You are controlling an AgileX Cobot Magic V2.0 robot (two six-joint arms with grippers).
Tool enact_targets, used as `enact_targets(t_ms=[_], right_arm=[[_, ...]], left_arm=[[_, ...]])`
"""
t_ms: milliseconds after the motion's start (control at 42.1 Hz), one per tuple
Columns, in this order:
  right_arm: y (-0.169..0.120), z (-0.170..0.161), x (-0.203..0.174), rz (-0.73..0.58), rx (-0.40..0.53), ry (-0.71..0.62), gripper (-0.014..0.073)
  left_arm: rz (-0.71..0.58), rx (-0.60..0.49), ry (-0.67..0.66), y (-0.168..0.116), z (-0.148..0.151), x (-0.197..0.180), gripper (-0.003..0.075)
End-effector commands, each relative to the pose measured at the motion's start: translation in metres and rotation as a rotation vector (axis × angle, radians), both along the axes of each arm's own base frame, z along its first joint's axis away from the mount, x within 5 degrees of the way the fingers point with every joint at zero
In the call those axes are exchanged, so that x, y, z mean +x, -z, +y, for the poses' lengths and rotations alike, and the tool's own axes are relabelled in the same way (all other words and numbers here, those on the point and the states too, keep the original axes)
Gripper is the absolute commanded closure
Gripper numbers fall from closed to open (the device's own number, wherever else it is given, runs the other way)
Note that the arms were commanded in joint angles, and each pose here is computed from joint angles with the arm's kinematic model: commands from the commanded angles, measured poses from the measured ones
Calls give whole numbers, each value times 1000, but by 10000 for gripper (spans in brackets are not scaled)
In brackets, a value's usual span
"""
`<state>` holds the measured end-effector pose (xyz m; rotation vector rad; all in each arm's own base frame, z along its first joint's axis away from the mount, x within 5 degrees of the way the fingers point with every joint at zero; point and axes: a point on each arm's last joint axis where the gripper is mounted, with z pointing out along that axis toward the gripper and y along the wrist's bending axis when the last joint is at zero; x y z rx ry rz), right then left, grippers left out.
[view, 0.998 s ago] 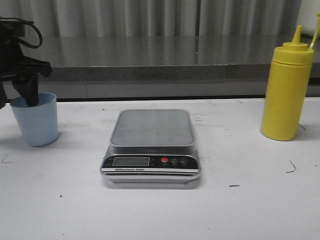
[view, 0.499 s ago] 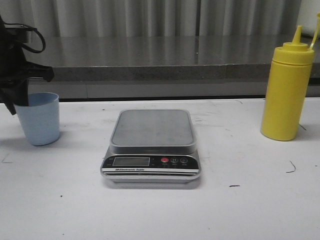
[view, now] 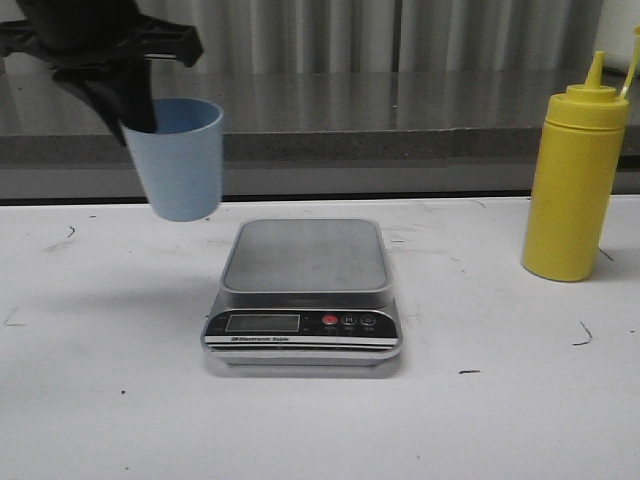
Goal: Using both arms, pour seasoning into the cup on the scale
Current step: 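Lift the blue cup with the left gripper and carry it over the scale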
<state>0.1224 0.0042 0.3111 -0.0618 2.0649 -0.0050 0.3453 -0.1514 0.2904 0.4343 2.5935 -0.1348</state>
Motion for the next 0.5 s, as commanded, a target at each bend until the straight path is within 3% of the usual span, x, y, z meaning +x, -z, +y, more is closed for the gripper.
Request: enact_targets(t_ms=[0,238,475], right_arm=[[-16,0,4,-94,-19,-6,44],[-16,0,4,-94,-19,-6,44],[-16,0,4,-94,-19,-6,44]], left_arm=[[-110,-60,77,-27,-27,-14,740],[-134,-129,91,-23,-67,-9,741],[-83,-92,86,-15,-84,16,741]])
